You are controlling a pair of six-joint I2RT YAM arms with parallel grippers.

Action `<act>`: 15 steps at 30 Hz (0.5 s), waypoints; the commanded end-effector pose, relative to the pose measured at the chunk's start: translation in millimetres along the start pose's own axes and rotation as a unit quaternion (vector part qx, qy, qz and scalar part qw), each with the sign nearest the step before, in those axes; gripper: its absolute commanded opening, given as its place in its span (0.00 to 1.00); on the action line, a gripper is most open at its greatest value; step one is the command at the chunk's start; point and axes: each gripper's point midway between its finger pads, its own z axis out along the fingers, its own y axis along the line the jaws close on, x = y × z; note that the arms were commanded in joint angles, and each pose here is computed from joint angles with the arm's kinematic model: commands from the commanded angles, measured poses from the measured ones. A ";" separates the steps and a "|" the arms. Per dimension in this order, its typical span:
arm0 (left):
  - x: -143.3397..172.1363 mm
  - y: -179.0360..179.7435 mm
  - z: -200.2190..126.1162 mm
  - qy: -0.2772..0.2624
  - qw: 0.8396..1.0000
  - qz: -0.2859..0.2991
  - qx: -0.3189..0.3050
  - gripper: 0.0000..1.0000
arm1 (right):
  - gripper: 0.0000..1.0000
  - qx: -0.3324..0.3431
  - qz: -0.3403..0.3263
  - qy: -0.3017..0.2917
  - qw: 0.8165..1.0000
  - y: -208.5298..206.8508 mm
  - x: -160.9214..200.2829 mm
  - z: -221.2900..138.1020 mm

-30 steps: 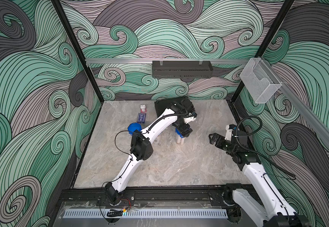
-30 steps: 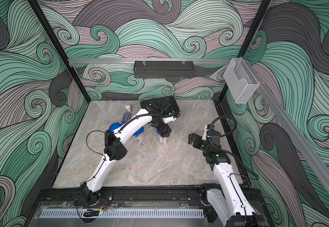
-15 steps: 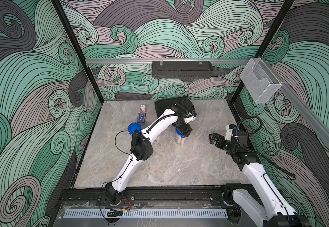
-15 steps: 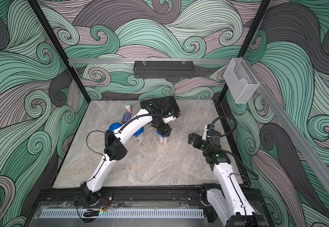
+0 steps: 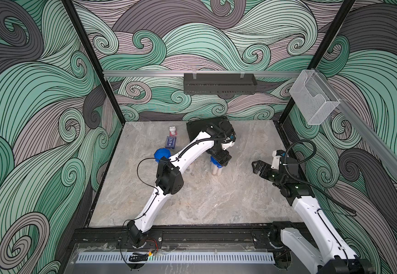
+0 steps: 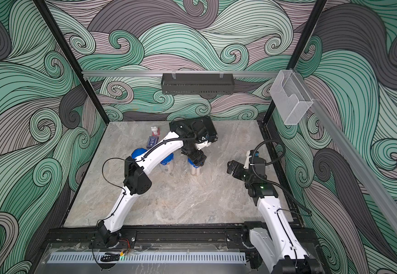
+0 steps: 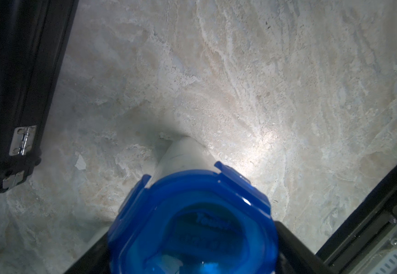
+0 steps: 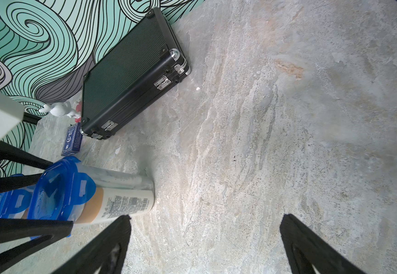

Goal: Take out toiletry kits
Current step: Move the container to the center of the board.

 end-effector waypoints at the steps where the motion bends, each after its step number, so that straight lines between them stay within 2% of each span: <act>1: 8.9 -11.6 -31.1 -0.006 1.000 -0.021 0.009 0.65 | 0.99 -0.005 0.002 -0.001 1.000 1.8 1.0 2.0; 6: 19.8 -17.8 -38.4 0.011 0.999 -0.051 0.015 0.64 | 0.99 -0.006 0.003 -0.001 1.000 2.3 0.9 1.7; 11: 25.1 -38.9 -47.5 0.014 0.996 -0.081 0.038 0.63 | 0.99 -0.006 0.004 -0.002 1.000 1.6 1.3 1.8; 15: 26.7 -60.8 -46.9 0.008 0.997 -0.075 0.035 0.64 | 0.99 -0.006 0.003 -0.003 1.000 1.8 1.2 0.9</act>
